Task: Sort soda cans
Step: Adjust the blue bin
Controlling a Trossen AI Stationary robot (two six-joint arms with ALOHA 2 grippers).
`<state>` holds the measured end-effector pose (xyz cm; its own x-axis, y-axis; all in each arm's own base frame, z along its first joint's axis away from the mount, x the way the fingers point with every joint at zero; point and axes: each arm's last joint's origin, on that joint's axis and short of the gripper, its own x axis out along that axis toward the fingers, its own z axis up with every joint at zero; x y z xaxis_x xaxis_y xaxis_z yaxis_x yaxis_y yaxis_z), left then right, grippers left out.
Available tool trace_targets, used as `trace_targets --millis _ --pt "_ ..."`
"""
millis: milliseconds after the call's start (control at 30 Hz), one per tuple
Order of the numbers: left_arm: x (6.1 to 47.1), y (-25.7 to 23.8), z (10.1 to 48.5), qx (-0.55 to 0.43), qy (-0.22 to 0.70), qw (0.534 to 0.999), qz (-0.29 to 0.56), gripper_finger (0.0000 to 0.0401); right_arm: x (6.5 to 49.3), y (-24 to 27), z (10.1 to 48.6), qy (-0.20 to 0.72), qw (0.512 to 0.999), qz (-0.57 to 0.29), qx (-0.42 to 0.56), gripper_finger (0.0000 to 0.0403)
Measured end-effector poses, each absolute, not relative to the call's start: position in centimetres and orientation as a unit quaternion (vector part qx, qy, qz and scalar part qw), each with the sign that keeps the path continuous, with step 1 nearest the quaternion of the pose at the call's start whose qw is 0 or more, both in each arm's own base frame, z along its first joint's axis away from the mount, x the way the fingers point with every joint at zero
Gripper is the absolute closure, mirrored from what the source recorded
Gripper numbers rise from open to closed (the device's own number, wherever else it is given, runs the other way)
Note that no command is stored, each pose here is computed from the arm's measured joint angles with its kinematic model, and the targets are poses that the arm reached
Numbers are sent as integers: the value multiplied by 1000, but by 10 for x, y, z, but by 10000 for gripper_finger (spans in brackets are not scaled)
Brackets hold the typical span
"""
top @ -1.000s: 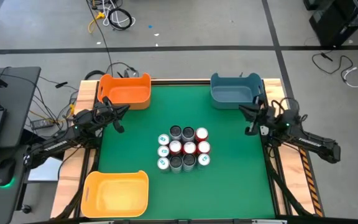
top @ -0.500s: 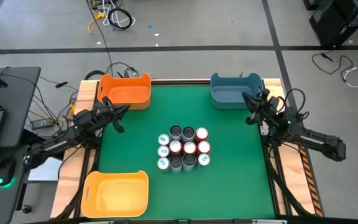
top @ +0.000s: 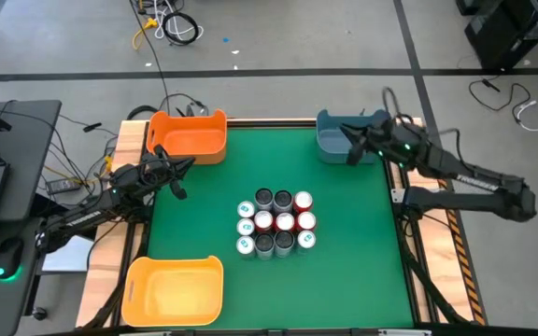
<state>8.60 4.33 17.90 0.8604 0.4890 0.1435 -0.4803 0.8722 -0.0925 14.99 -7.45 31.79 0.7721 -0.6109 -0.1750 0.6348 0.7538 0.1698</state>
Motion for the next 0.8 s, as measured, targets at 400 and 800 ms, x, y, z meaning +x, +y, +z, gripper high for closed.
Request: trace_targets --millis 400,800 --pt "86 43 179 -27 -81 964 251 391 210 -119 348 239 882 -377 152 317" --pt "86 43 179 -27 -81 964 251 391 254 -158 295 365 796 -399 271 229"
